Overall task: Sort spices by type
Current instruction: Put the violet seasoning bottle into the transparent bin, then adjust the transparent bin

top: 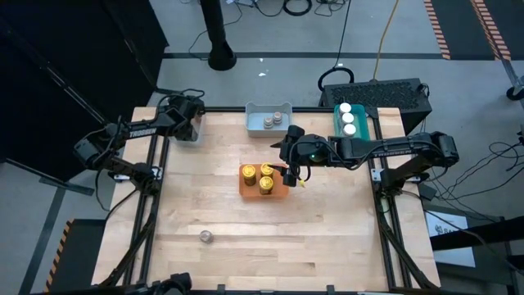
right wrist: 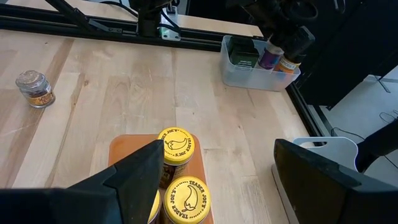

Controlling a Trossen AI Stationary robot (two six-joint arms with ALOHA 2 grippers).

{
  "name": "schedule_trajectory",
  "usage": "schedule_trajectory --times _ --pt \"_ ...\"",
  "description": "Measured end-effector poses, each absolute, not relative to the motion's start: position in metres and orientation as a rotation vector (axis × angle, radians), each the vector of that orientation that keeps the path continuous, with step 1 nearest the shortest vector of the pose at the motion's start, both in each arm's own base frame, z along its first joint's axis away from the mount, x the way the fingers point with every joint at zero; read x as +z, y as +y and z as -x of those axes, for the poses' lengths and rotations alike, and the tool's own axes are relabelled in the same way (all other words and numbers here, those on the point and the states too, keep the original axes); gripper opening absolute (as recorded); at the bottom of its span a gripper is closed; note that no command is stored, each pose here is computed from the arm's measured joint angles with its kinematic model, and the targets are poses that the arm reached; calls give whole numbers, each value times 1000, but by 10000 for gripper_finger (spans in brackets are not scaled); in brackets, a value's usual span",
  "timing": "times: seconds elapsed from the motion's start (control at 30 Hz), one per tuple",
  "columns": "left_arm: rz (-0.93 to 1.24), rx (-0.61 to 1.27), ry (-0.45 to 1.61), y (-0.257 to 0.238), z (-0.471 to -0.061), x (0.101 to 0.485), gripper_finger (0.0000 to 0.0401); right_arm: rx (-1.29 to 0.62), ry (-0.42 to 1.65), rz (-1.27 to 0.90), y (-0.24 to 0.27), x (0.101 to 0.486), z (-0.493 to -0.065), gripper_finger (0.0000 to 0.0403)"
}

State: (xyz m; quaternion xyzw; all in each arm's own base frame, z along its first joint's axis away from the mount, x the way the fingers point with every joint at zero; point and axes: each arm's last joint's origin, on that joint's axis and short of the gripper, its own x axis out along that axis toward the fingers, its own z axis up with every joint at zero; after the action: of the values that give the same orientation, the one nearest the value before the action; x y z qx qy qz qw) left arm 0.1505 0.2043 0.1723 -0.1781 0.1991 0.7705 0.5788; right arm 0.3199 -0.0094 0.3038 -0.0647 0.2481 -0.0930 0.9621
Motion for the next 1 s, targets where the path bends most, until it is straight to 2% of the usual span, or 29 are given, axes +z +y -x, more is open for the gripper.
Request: schedule_trajectory --times 0.27,0.5,0.73,0.83,1.0 --pt "423 1781 459 201 -151 176 311 -188 502 131 -9 304 -320 286" --pt "397 1531 570 171 -153 201 311 -189 507 131 -9 303 -320 286" --pt "352 1504 432 144 -143 242 311 -191 506 124 -10 304 -320 286" --pt "388 1345 411 129 -142 253 311 -195 505 110 -10 304 -320 286" --pt "501 826 527 104 -155 251 298 -195 500 109 -10 304 -320 286"
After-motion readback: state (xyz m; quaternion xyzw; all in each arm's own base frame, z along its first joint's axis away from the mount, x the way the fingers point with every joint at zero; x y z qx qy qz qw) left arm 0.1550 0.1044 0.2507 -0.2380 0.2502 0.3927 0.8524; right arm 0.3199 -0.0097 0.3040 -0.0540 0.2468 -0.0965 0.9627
